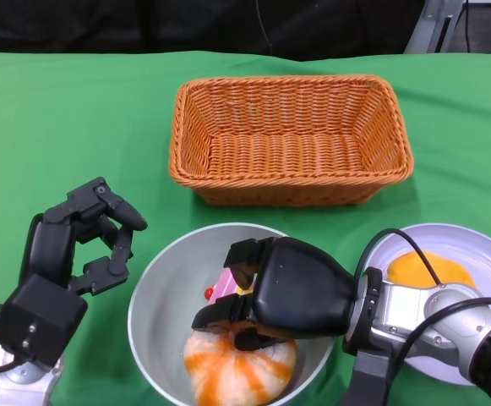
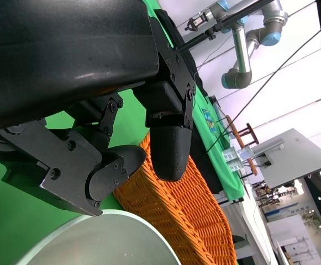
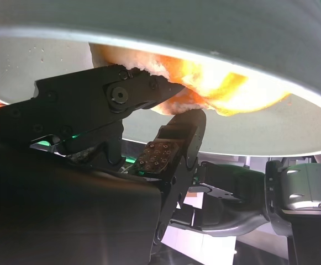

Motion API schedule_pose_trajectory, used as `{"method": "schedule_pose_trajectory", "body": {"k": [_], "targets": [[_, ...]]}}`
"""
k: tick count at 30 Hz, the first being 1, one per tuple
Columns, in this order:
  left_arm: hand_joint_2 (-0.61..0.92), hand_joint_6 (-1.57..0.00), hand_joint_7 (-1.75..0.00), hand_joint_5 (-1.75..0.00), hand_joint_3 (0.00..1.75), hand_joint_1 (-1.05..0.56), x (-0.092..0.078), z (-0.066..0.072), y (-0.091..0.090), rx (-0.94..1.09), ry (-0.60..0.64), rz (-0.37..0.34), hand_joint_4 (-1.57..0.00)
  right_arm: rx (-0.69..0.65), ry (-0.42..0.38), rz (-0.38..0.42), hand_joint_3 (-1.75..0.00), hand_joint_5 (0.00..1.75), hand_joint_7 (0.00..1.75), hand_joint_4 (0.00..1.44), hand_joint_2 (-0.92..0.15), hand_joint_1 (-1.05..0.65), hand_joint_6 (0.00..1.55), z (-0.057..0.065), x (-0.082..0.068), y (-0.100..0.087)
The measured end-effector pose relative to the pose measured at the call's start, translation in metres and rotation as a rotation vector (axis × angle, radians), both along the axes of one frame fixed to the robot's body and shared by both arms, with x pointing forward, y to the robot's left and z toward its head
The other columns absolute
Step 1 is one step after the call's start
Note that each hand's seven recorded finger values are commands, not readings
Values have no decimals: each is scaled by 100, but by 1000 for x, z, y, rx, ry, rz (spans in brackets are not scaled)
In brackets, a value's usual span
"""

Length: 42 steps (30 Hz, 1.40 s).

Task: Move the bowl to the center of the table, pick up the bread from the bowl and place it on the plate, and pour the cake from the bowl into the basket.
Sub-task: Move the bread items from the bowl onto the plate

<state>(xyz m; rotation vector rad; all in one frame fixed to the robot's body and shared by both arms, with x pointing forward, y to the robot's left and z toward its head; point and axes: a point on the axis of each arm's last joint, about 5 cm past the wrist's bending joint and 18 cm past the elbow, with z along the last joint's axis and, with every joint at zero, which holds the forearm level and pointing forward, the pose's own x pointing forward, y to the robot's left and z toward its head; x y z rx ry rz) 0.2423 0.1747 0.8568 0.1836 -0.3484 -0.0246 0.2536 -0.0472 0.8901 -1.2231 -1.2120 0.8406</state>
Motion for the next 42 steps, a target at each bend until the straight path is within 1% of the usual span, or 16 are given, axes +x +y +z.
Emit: {"method": "schedule_pose_trajectory", "body": {"k": [2,5,8,12,14,17,22,23,25,26,27,30,34,36,38,42], "targets": [[59,-78,-139,-160,109,1,0,0,-1,1,-1,8,-81,-6,10,-4,0,80,2,93,-84,-33,116,0,0,0],[57,-78,-138,-160,110,1,0,0,-1,-1,-1,15,-81,-4,23,-2,0,83,3,94,-84,-32,118,1,0,0],[57,-78,-138,-160,111,1,0,-1,-1,-3,-1,16,-82,7,38,-4,0,96,2,89,-85,-33,118,0,0,-1],[58,-79,-138,-161,110,0,0,-1,-1,-3,3,16,-82,19,56,-17,-1,104,2,86,-86,-33,119,0,1,-2],[58,-79,-138,-161,110,0,-1,-1,-1,-4,5,17,-82,30,55,-20,0,113,2,82,-87,-31,119,-1,2,-3],[58,-78,-138,-160,110,-1,-1,-2,0,-9,11,17,-83,44,49,-27,0,132,4,75,-88,-29,119,-2,3,-4],[60,-77,-137,-159,108,-2,-1,-4,0,-17,24,9,-83,99,25,-35,0,138,8,77,-87,-26,122,-3,3,-5],[60,-76,-136,-159,107,-4,-1,-4,1,-21,25,11,-82,100,18,-41,-1,142,16,75,-87,-24,119,-3,4,-5],[60,-75,-136,-160,106,-5,-1,-4,1,-23,25,13,-80,99,0,-50,0,146,67,74,-87,-23,94,-3,5,-5],[60,-75,-136,-161,106,-6,-1,-4,1,-23,25,11,-80,107,-9,-55,0,147,85,74,-87,-24,85,-2,5,-4],[61,-74,-136,-161,105,-6,-1,-4,1,-21,26,5,-79,114,-22,-61,0,150,92,73,-87,-24,82,-2,5,-4],[64,-73,-135,-164,101,-6,-1,-4,2,-28,29,-11,-80,133,-46,-82,-2,157,104,68,-91,-27,74,-1,7,-5],[66,-73,-136,-164,98,-5,-2,-4,2,-28,35,-22,-79,161,-60,-111,-7,159,115,67,-92,-28,66,2,10,-7],[67,-73,-136,-162,98,-3,-2,-5,2,-33,38,-21,-79,167,-61,-114,-9,165,123,67,-92,-27,64,2,11,-7],[67,-73,-137,-162,97,-3,-2,-5,3,-37,41,-24,-79,182,-60,-118,-13,168,126,66,-92,-26,62,3,11,-7],[67,-72,-138,-157,98,-2,-2,-5,3,-41,45,-28,-80,206,-62,-136,-14,167,123,65,-92,-25,62,7,14,-9]]}}
